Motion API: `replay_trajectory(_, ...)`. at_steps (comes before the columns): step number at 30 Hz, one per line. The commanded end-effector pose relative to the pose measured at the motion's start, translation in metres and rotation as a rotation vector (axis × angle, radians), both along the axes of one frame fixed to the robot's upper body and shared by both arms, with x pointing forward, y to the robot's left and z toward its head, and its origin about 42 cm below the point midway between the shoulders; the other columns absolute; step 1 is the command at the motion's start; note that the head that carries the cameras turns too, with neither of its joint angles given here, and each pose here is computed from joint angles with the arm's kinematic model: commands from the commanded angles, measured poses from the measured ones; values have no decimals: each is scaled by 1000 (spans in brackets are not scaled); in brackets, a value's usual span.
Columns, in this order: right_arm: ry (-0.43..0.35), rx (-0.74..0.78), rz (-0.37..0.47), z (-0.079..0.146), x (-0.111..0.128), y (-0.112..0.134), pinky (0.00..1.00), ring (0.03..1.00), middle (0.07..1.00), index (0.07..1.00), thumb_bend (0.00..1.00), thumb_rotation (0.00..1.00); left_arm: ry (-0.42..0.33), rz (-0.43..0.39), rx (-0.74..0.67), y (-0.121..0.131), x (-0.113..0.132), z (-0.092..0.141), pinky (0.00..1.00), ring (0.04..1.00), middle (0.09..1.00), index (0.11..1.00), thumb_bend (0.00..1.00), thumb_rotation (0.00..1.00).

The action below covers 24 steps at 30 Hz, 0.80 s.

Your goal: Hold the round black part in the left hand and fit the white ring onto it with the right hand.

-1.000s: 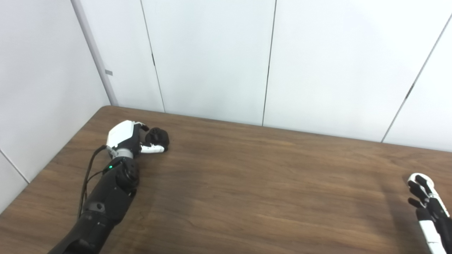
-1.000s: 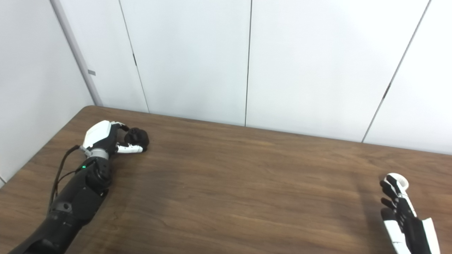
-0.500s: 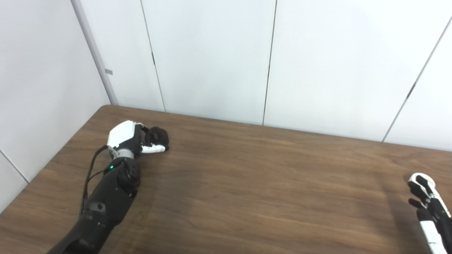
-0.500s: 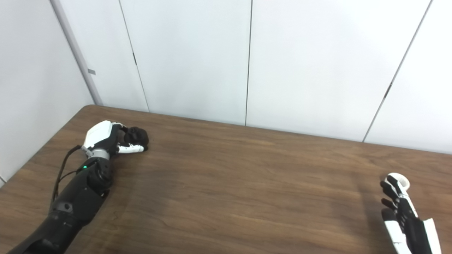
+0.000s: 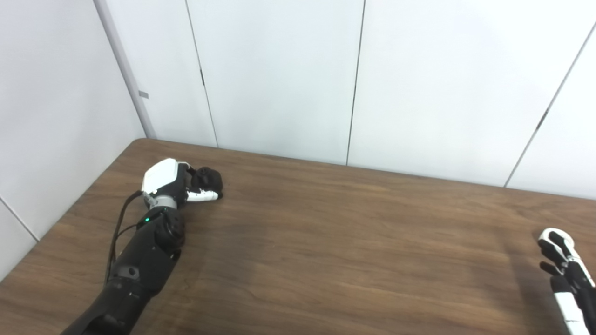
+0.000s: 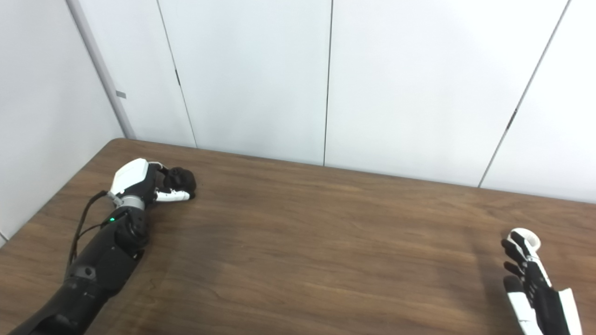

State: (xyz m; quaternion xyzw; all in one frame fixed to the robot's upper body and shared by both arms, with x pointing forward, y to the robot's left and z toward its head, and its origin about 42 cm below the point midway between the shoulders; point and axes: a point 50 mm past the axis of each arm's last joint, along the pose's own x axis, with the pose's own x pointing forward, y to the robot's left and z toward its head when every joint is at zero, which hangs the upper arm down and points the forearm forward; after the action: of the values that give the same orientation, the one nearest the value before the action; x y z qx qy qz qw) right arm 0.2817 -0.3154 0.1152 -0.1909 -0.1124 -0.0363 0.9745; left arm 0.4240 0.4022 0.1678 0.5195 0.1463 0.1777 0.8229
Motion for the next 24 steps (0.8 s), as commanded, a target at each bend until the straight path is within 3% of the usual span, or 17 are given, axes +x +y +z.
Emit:
replay_trajectory(1, 158, 50, -31, -48, -33, 11, 833, 894, 884, 920, 620, 970, -123, 7, 26, 8, 13, 31, 1000, 932, 826, 562, 650, 146)
replay_trajectory(2, 159, 48, -32, -48, -33, 11, 830, 893, 883, 918, 618, 970, -138, 9, 16, 9, 12, 31, 1000, 920, 803, 518, 574, 92)
replay_trajectory(5, 160, 46, -29, -48, -34, 11, 832, 894, 885, 920, 626, 976, -187, 9, -2, 11, 10, 29, 1000, 899, 771, 488, 525, 51)
replay_trajectory(24, 159, 69, -21, -47, -29, 16, 848, 903, 888, 921, 622, 968, -243, -16, 23, 12, -2, 26, 1000, 867, 738, 484, 521, 44)
